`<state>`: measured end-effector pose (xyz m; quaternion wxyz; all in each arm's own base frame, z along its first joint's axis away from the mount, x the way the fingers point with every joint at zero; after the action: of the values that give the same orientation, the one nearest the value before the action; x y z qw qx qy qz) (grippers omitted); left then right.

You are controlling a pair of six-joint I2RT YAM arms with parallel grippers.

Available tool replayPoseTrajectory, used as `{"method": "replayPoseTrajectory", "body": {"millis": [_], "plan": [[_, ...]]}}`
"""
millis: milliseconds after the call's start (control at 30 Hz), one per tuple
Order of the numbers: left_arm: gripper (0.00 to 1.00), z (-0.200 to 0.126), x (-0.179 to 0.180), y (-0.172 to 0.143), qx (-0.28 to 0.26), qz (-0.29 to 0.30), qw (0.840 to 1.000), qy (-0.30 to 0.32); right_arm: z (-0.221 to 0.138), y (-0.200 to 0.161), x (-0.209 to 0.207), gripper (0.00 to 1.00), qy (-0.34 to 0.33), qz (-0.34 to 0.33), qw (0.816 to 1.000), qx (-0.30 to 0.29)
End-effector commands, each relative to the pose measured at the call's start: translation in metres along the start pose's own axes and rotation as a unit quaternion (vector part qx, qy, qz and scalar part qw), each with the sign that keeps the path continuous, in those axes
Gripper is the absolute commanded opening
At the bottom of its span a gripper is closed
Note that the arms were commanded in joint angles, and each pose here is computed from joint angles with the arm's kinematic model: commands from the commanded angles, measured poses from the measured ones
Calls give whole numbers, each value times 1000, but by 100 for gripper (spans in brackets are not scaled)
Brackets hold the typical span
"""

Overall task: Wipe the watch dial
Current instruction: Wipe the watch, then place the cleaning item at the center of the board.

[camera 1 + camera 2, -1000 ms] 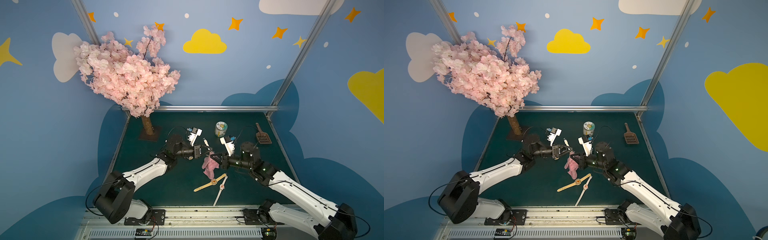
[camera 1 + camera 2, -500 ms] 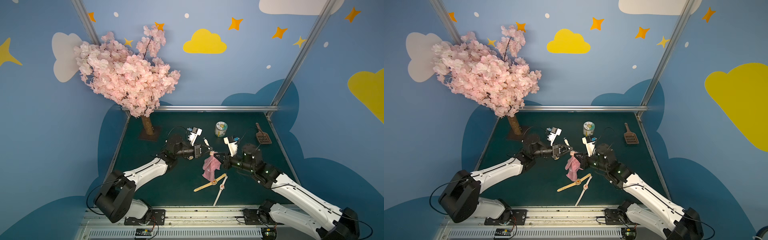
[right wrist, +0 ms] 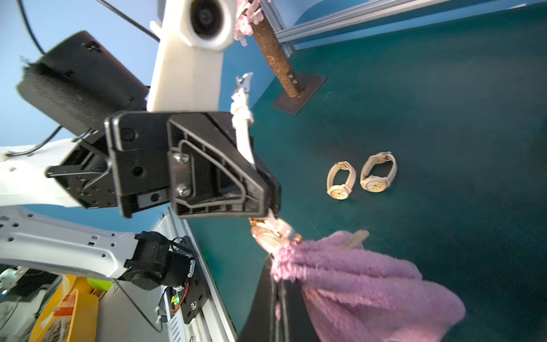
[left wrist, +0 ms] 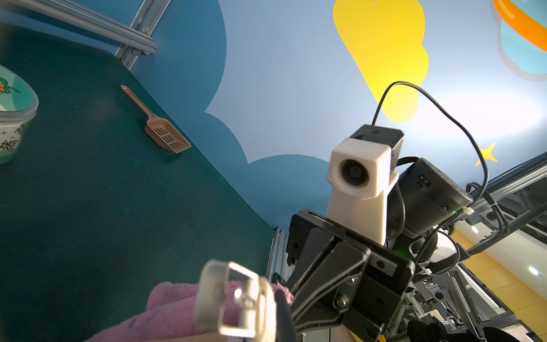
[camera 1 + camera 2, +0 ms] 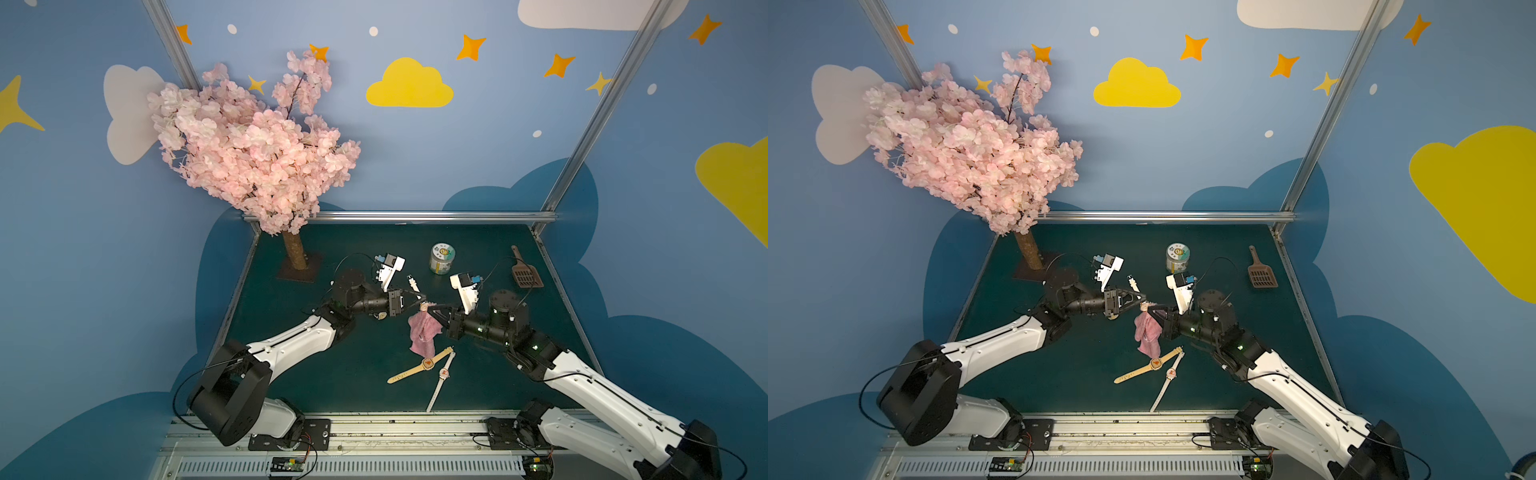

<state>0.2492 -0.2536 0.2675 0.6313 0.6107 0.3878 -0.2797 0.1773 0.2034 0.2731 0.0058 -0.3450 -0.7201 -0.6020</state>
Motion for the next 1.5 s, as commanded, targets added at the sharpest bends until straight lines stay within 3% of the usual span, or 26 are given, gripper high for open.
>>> {"method": "replayPoseTrajectory", "body": {"millis": [0,300,400,767,867,1100,1467], "plan": [[3,0,-4,-4,8,5,1000,-14,2,15,15,0,62,-23,997,-35],[3,-1,-5,-4,7,6,1000,-15,-1,11,-11,0,-86,10,996,-9],[3,-2,-6,-5,7,7,1000,-15,-7,10,-13,0,-102,11,995,-18],[3,1,-5,-2,9,9,1000,-18,5,19,14,0,49,-25,998,-17],[3,2,-5,0,8,11,1000,-19,11,24,15,0,61,-31,998,-7],[3,5,-4,6,5,13,1000,-20,10,18,-15,0,-106,-18,992,60],[3,-1,1,10,-1,7,1000,-20,-27,7,-54,0,-223,43,973,33]]}}
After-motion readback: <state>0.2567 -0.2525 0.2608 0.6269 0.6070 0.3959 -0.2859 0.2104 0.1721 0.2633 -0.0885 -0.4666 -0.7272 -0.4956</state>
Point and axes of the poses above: each gripper's point midway between its finger pads, its own z axis out along the fingers, its own x axis along the line the jaws close on, y = z × x, the point moved 8 cm from there along -z, back along the fingers, and after that the axes turned 9 degrees about -z, right-handed, at the moved point
